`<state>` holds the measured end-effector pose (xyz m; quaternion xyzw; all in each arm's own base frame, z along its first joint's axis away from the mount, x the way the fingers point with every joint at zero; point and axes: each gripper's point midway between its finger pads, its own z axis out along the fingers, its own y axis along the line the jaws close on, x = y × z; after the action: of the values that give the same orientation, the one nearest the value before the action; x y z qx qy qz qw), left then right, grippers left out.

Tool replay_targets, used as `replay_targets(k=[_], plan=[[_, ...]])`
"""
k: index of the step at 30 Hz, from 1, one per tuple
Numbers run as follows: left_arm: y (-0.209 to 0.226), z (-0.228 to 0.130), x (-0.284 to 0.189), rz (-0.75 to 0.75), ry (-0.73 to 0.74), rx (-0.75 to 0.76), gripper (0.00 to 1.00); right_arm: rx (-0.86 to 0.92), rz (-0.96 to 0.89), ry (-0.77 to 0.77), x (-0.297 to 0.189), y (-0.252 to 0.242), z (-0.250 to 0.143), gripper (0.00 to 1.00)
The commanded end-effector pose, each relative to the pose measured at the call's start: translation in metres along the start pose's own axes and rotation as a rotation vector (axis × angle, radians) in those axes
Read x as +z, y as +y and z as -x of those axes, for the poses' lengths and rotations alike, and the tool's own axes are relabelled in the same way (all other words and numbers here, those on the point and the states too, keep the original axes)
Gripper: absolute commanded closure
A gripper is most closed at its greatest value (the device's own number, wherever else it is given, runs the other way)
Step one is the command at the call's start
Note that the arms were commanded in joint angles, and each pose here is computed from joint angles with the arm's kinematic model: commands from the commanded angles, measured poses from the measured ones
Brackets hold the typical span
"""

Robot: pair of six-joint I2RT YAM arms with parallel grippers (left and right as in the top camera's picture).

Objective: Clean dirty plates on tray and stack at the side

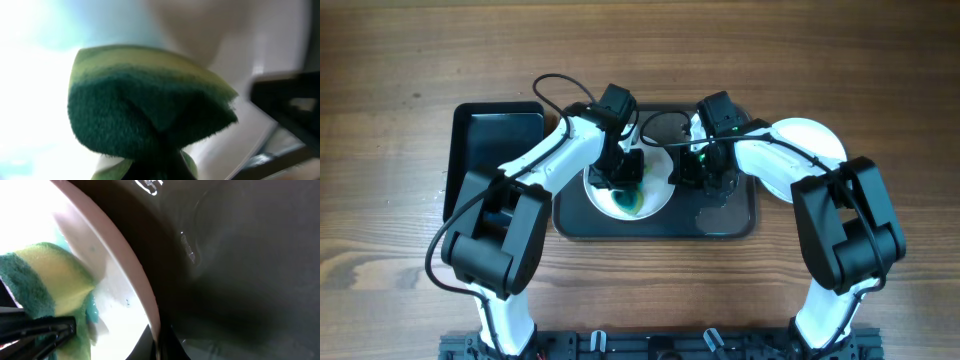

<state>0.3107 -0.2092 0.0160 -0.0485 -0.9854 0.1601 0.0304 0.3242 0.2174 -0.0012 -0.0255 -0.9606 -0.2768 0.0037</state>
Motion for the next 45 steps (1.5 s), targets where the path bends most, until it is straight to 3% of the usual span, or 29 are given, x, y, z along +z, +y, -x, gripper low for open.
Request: replay_targets(k=[1,5,8,17,24,37,45], plan=[[-0.009,0.019,0.000,-0.093,-0.061,-0.038,0.96,0.046,-0.055,0.026,0.010,-0.021,-0.009,0.96],[0.048,0.062,-0.015,0.147,-0.271,-0.207,0.96,0.046,-0.056,0.027,0.010,-0.021,-0.009,0.96],[0.082,0.074,-0.042,0.296,-0.327,-0.274,0.96,0.045,-0.064,0.024,0.010,-0.022,-0.008,0.96],[0.083,0.068,-0.103,0.328,-0.247,-0.336,0.96,0.039,-0.070,0.012,0.006,-0.021,-0.007,0.96],[0.092,0.068,-0.117,0.283,-0.231,-0.389,0.96,-0.044,-0.278,-0.135,-0.043,-0.029,0.001,0.96],[0.091,0.071,-0.117,0.279,-0.241,-0.385,0.96,-0.269,-0.945,-0.714,-0.212,-0.018,0.001,0.96],[0.091,0.071,-0.117,0.279,-0.241,-0.385,0.96,-0.560,-1.344,-1.052,-0.272,0.054,-0.015,0.96]])
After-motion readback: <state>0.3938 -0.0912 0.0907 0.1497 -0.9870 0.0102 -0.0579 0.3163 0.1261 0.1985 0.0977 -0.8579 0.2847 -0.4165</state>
